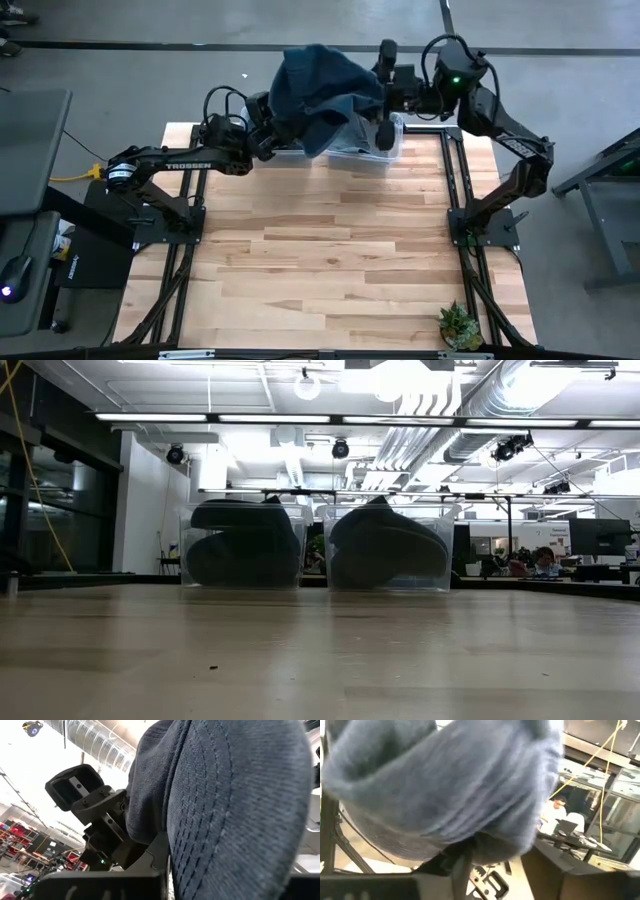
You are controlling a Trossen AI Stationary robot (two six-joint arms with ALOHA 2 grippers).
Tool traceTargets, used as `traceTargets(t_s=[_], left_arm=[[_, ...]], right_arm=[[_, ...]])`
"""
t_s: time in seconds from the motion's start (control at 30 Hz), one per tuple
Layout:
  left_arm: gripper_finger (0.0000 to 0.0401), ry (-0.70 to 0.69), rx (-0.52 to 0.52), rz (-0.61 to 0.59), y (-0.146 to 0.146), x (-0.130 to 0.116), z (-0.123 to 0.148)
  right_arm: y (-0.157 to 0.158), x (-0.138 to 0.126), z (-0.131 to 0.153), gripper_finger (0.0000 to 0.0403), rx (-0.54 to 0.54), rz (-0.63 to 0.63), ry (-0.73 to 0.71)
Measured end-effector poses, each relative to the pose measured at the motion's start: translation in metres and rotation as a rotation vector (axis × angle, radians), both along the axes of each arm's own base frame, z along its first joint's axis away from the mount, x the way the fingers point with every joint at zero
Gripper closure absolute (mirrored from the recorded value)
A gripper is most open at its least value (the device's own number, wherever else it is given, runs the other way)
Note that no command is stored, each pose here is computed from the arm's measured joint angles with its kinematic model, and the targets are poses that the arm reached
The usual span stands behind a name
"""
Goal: Pick and place caps into container
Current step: Put the blue cap into the left transparent container
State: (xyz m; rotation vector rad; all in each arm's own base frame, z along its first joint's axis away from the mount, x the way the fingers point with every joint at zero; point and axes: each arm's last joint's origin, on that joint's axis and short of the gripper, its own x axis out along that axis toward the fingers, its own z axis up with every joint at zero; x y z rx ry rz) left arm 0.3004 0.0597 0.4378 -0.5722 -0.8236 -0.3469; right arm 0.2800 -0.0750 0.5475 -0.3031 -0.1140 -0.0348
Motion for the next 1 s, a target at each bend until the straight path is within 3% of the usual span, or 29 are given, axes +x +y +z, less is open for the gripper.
traceTargets(t_s=[0.23, 0.4, 0.57, 0.8, 1.0], left_arm=[[0.0386, 0.015, -0.008, 0.022, 0.002, 0.001, -0.001], [0.0386, 0.142, -0.032, 0.073, 0.017, 0.002, -0.005], [0.0386, 0.353, -0.063, 0.111, 0.040, -0.006, -0.011], [0.0386, 0.719, -0.184, 0.139, 0.081, -0.033, -0.031], [0.0386, 0.916, -0.248, 0.088, 0.114, -0.057, -0.050]], right_arm=[[0.003, -0.021, -0.002, 0.0193, 0.026, -0.117, 0.099], [0.007, -0.048, -0.005, 0.0178, 0.020, -0.249, 0.225], [0.014, -0.077, -0.009, 0.0180, 0.045, -0.301, 0.333], [0.023, -0.111, -0.012, 0.0181, 0.141, -0.337, 0.416], [0.029, -0.131, -0.015, 0.0181, 0.233, -0.341, 0.461]])
